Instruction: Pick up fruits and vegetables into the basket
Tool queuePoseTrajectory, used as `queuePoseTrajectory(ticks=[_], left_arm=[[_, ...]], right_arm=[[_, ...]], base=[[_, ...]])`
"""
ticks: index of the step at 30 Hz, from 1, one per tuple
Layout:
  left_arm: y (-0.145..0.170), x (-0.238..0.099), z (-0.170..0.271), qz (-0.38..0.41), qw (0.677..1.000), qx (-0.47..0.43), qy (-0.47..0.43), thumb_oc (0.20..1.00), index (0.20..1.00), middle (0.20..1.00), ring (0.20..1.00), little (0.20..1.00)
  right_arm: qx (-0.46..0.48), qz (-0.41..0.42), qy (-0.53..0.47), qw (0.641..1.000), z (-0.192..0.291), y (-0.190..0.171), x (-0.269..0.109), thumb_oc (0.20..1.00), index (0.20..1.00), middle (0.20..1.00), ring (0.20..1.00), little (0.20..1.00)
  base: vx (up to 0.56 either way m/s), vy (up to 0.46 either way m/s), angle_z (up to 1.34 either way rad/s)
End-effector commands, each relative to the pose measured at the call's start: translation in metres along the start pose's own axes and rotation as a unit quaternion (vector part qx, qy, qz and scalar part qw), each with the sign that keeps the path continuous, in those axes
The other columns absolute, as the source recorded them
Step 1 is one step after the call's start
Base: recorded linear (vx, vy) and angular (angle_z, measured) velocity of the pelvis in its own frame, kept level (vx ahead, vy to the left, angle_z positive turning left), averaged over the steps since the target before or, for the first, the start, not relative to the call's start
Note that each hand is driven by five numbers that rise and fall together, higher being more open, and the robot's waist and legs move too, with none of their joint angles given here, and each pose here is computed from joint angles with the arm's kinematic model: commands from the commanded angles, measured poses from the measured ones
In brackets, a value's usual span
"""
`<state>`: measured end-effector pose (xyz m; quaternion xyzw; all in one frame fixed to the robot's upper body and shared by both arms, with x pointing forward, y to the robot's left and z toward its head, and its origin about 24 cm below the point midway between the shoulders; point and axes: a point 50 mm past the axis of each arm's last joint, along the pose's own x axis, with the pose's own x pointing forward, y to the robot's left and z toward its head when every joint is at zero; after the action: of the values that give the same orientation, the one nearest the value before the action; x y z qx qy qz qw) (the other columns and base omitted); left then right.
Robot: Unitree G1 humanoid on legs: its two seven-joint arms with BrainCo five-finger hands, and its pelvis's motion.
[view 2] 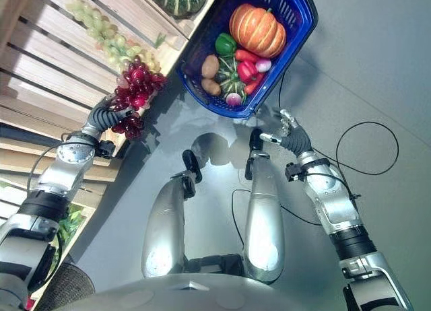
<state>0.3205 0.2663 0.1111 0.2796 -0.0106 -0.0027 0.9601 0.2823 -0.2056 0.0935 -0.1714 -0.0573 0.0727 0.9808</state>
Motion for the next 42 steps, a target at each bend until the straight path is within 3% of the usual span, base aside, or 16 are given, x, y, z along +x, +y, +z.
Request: queuePoseTrajectory(ticks=[1, 6, 13, 20, 22, 31, 34, 42], left_arm=[[0.017, -0.009, 0.024, 0.018, 0.998, 0.030, -0.056, 0.200, 0.200, 0.200, 0.200, 0.200], [0.011, -0.016, 0.037, -0.008, 0.996, 0.024, -0.087, 0.200, 0.200, 0.200, 0.200, 0.200], [0.004, -0.024, 0.057, -0.065, 0.991, 0.009, -0.113, 0.200, 0.200, 0.200, 0.200, 0.200], [0.001, -0.023, 0.092, -0.130, 0.980, 0.036, -0.147, 0.200, 0.200, 0.200, 0.200, 0.200], [0.002, -0.022, 0.106, -0.157, 0.972, 0.052, -0.164, 0.200, 0.200, 0.200, 0.200, 0.200], [-0.007, -0.022, 0.133, -0.233, 0.951, 0.054, -0.196, 0.200, 0.200, 0.200, 0.200, 0.200], [-0.016, -0.025, 0.139, -0.267, 0.938, 0.040, -0.218, 0.200, 0.200, 0.200, 0.200, 0.200], [-0.031, -0.032, 0.141, -0.307, 0.920, 0.010, -0.243, 0.200, 0.200, 0.200, 0.200, 0.200]], right_arm=[[-0.104, -0.043, -0.155, 0.982, 0.061, -0.017, -0.001, 1.000, 1.000, 1.000, 1.000, 1.000], [-0.167, -0.071, -0.249, 0.951, 0.101, -0.016, -0.002, 1.000, 1.000, 1.000, 1.000, 1.000], [-0.269, -0.123, -0.369, 0.881, 0.152, -0.015, -0.014, 1.000, 1.000, 1.000, 1.000, 1.000], [-0.297, -0.021, -0.427, 0.854, 0.196, 0.013, -0.012, 1.000, 1.000, 1.000, 1.000, 1.000], [-0.300, 0.042, -0.431, 0.850, 0.207, 0.027, -0.008, 1.000, 1.000, 1.000, 1.000, 1.000], [-0.339, 0.158, -0.395, 0.839, 0.210, 0.057, 0.001, 1.000, 1.000, 1.000, 1.000, 1.000], [-0.392, 0.220, -0.324, 0.833, 0.195, 0.070, 0.011, 1.000, 1.000, 1.000, 1.000, 1.000], [-0.505, 0.177, -0.197, 0.821, 0.162, 0.056, 0.035, 1.000, 1.000, 1.000, 1.000, 1.000]], base=[[0.01, 0.003, -0.03], [-0.05, -0.006, -0.02], [0.00, 0.000, 0.00], [-0.03, -0.085, 0.08], [-0.04, -0.135, 0.20], [-0.01, -0.121, 0.22], [0.01, -0.087, 0.09], [0.01, -0.049, 0.10]])
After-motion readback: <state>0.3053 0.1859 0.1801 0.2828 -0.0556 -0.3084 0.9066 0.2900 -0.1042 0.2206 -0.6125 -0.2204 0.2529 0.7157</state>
